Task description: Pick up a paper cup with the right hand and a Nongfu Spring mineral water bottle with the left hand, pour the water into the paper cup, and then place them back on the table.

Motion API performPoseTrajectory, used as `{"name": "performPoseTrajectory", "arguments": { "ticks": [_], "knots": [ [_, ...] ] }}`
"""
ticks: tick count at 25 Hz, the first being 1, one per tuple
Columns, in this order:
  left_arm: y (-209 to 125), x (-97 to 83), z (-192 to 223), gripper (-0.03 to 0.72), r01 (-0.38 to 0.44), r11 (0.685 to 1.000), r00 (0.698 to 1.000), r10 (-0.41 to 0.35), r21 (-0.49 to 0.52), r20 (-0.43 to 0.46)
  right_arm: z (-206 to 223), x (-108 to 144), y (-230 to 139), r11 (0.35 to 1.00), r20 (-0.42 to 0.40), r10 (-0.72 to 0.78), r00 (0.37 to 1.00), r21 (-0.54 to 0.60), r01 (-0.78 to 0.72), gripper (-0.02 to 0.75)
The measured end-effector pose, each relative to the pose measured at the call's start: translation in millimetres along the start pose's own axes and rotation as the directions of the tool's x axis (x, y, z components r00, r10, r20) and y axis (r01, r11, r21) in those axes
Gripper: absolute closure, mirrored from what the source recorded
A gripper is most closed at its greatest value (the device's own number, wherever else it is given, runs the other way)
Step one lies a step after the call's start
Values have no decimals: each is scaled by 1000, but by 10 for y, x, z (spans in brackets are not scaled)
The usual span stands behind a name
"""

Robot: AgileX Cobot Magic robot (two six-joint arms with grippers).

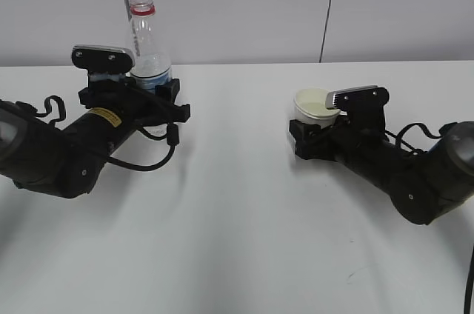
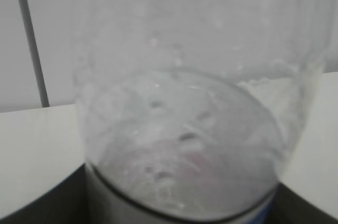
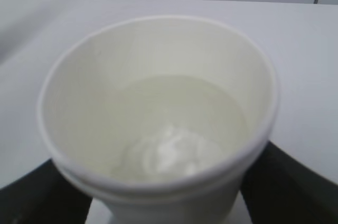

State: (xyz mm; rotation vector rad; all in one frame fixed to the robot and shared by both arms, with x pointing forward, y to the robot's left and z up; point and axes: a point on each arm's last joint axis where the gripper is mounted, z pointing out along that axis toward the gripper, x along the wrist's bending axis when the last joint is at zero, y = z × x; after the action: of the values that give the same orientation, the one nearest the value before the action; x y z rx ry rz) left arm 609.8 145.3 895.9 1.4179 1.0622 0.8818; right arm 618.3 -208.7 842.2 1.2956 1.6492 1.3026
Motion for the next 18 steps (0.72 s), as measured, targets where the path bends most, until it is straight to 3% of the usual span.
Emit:
{"name": "performPoseTrajectory", "arguments": {
  "ticks": [18],
  "knots": [
    [0,-2,0,286,-2,1000,1000,2,0,2,-76,12,5,999,-7,4,1000,-47,-4,152]
  ]
}}
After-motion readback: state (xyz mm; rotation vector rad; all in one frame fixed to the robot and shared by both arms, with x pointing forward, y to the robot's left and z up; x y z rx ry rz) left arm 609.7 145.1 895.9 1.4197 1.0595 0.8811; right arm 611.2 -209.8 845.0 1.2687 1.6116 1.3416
